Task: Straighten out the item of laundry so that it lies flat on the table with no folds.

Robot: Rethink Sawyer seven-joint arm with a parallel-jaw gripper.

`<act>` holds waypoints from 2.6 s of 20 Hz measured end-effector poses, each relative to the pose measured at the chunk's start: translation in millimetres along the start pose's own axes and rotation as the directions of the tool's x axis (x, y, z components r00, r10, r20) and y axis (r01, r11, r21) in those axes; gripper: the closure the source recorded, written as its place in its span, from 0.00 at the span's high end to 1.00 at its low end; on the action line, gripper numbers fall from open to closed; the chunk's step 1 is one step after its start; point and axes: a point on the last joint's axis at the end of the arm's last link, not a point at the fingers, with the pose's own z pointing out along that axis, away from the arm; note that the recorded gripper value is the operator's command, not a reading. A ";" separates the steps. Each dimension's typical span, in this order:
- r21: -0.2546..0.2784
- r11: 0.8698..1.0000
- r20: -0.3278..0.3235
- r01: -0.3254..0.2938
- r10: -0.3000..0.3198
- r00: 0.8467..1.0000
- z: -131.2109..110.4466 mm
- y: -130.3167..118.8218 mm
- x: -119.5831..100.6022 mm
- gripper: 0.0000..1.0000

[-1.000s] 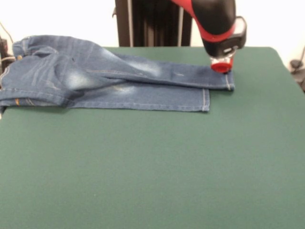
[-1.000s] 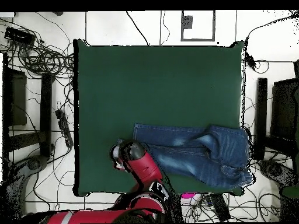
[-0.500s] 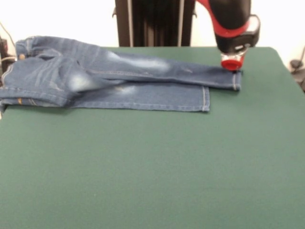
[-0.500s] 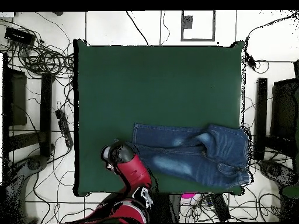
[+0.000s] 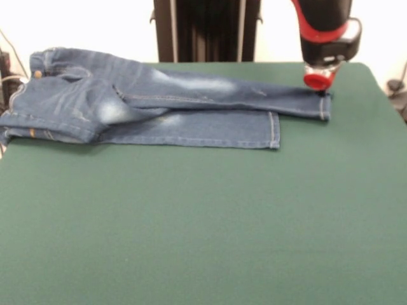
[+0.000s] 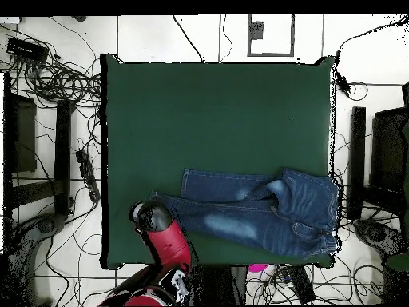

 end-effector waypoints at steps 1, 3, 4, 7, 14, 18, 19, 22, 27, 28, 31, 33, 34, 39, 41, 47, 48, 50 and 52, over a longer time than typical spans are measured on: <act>-0.018 0.999 -0.001 -0.037 0.037 0.999 -0.3 -3.2 0.9 0.00; -0.051 0.994 -0.005 -0.101 0.101 0.995 2.1 -10.0 4.7 0.00; -0.059 0.992 -0.006 -0.115 0.115 0.993 2.8 -11.6 5.7 0.00; -0.098 0.980 -0.012 -0.172 0.172 0.985 4.0 -18.9 9.2 0.00; -0.175 0.948 -0.046 -0.265 0.261 0.964 16.0 -58.2 27.9 0.00; -0.188 0.950 -0.047 -0.251 0.247 0.968 25.9 -82.8 40.0 0.00; -0.190 0.952 -0.046 -0.240 0.235 0.971 30.9 -94.9 45.0 0.00; -0.190 0.955 -0.047 -0.227 0.222 0.974 37.5 -110.4 51.1 0.00; -0.191 0.957 -0.051 -0.220 0.214 0.976 43.5 -125.0 56.2 0.00; -0.192 0.956 -0.052 -0.221 0.215 0.975 44.0 -126.0 56.3 0.00; -0.196 0.955 -0.054 -0.222 0.216 0.975 47.7 -132.0 58.0 1.00; -0.201 0.957 -0.049 -0.211 0.205 0.978 51.7 -136.9 59.8 1.00; -0.213 0.956 -0.043 -0.201 0.197 0.979 53.2 -139.8 60.2 1.00; -0.279 0.947 -0.022 -0.157 0.157 0.987 56.5 -147.1 61.4 1.00; -0.293 0.945 -0.019 -0.144 0.145 0.989 57.1 -148.8 61.4 1.00; -0.282 0.949 -0.031 -0.137 0.134 0.990 56.2 -147.9 58.2 1.00; -0.274 0.952 -0.037 -0.138 0.133 0.990 55.4 -147.2 57.6 1.00; -0.260 0.956 -0.048 -0.138 0.130 0.990 53.8 -145.7 55.5 1.00; -0.249 0.960 -0.051 -0.131 0.122 0.991 53.3 -144.4 52.6 1.00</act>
